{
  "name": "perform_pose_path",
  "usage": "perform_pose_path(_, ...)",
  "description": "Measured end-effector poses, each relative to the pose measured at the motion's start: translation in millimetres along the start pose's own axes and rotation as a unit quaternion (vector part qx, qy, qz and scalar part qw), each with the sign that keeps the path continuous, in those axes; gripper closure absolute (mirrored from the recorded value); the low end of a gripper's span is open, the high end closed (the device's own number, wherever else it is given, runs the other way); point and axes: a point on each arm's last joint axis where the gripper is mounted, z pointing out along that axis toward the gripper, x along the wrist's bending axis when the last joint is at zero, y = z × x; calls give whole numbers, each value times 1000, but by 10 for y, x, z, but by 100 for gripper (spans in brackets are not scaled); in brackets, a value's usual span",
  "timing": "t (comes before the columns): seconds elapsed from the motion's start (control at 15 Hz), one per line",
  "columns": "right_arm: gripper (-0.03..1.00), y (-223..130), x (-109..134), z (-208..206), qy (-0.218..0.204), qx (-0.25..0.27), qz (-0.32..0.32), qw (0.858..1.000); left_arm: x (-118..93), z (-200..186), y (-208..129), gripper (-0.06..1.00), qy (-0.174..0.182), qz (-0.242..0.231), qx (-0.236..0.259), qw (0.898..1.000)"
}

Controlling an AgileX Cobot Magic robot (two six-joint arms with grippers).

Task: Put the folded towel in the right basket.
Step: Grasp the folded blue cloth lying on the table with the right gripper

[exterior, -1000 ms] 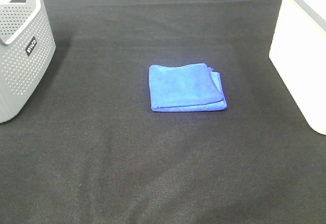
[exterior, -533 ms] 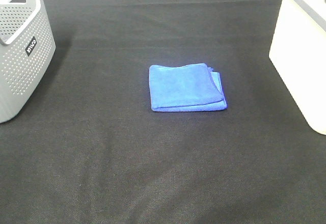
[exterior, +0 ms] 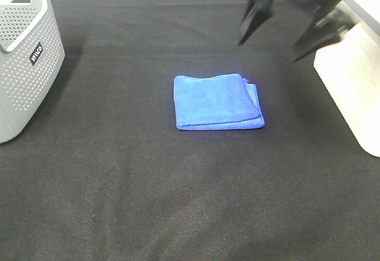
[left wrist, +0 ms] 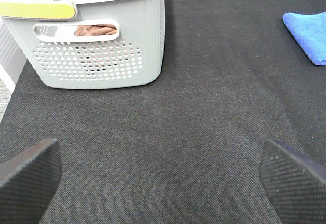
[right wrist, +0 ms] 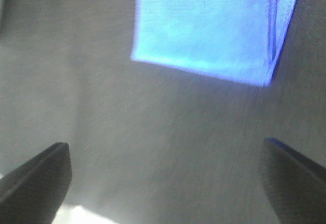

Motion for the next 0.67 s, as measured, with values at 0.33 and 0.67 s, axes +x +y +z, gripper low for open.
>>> perform_pose_path(0.33, 1, 435, -328, 865, -24, 40, 11, 999, 0, 0, 0, -4, 0, 0, 0, 1000)
perform_pose_path(0.67, 1, 530, -577, 1120, -70, 38, 6, 997, 0, 0, 0, -4, 0, 0, 0, 1000)
